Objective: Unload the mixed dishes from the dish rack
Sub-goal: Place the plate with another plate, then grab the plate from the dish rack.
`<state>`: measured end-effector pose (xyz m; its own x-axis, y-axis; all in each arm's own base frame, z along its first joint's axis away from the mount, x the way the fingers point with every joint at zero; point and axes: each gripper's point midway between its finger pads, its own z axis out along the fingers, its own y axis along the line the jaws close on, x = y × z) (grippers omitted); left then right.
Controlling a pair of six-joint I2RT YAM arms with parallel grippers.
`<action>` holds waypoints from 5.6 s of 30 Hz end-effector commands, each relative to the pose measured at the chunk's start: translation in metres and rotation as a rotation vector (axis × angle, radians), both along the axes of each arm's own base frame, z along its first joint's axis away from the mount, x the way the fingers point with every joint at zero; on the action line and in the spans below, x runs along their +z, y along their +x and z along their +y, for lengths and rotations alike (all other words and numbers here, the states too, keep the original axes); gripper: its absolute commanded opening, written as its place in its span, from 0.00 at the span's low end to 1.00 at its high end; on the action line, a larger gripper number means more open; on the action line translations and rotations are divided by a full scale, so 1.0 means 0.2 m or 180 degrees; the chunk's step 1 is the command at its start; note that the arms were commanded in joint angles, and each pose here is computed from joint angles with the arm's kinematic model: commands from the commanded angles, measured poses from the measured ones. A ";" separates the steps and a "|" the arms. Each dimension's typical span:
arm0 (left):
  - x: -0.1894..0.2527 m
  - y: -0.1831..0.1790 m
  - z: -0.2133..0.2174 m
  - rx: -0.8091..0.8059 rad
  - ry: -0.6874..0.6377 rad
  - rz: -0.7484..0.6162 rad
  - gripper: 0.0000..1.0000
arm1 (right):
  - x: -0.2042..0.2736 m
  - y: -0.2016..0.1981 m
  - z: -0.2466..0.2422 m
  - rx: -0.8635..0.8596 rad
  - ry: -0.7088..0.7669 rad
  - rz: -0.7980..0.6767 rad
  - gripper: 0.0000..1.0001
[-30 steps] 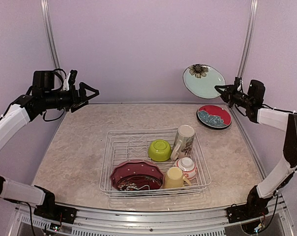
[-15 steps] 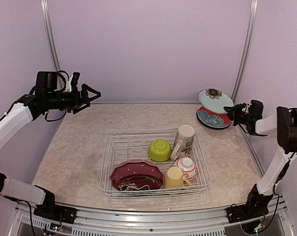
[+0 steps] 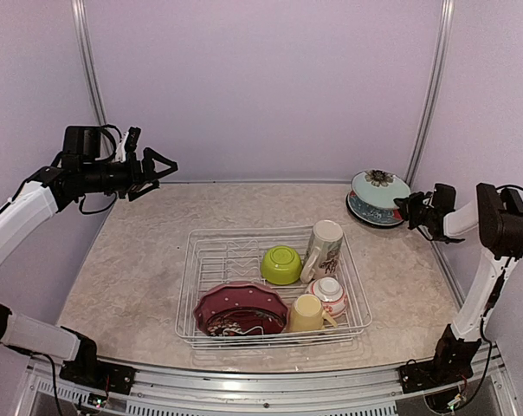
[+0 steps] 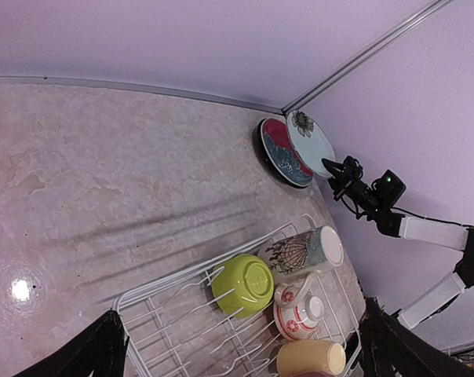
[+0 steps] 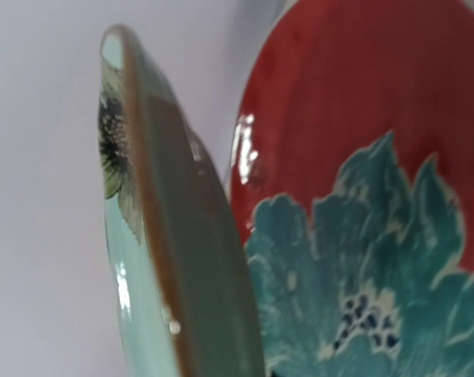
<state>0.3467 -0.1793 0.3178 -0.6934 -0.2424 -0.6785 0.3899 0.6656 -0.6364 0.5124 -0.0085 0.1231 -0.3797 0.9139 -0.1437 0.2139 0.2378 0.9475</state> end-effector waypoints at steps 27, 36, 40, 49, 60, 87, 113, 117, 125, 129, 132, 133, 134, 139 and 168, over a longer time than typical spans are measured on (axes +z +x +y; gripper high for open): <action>0.04 0.04 0.03 -0.0004 -0.0120 0.0023 0.99 | -0.10 0.20 -0.10 -0.0071 -0.0345 -0.0057 0.00; 0.05 0.04 0.03 0.0008 -0.0130 -0.0002 0.99 | -0.10 0.17 -0.11 -0.0056 -0.0525 0.0123 0.29; 0.06 0.04 0.04 0.0014 -0.0136 -0.0010 0.99 | -0.08 0.13 -0.12 -0.0017 -0.0734 0.0265 0.50; 0.07 0.03 0.06 0.0048 -0.0136 -0.0048 0.99 | -0.11 0.00 -0.12 0.0154 -0.1102 0.0573 0.68; 0.05 0.05 0.09 0.0146 -0.0055 -0.0043 0.99 | -0.17 -0.16 -0.15 0.0535 -0.1988 0.0875 0.87; -0.02 0.09 0.09 0.0192 0.0043 0.0064 0.99 | 0.23 -0.86 0.31 0.1202 -0.3009 0.0124 1.00; -0.02 0.07 0.05 0.0143 0.0084 0.0038 0.99 | 0.44 -1.53 1.99 0.4425 -0.4114 -0.2324 0.97; -0.01 0.07 0.05 0.0125 0.0080 0.0035 0.99 | 0.38 -1.57 2.06 0.4740 -0.4074 -0.2353 0.92; -0.01 0.06 0.04 0.0113 0.0073 0.0034 0.99 | 0.41 -1.50 2.01 0.4511 -0.4376 -0.2194 0.89; -0.02 0.07 0.04 0.0117 0.0082 0.0052 0.99 | 0.66 -1.51 1.95 0.4188 -0.4290 -0.2450 0.94; -0.03 0.07 0.04 0.0094 0.0068 0.0084 0.99 | 0.68 -1.63 1.95 0.4536 -0.4052 -0.2553 0.96; -0.03 0.07 0.03 0.0088 0.0058 0.0090 0.99 | 0.66 -1.66 1.96 0.4655 -0.3975 -0.2553 0.96; -0.03 0.07 0.03 0.0084 0.0048 0.0101 0.99 | 0.63 -1.68 1.97 0.4782 -0.3921 -0.2549 0.96; -0.04 0.08 0.04 0.0105 0.0043 0.0114 0.99 | 0.51 -1.74 2.05 0.5244 -0.3872 -0.2572 0.91; -0.06 0.10 0.05 0.0084 -0.0026 0.0193 0.99 | 0.14 -1.73 2.24 0.6301 -0.4231 -0.2189 0.24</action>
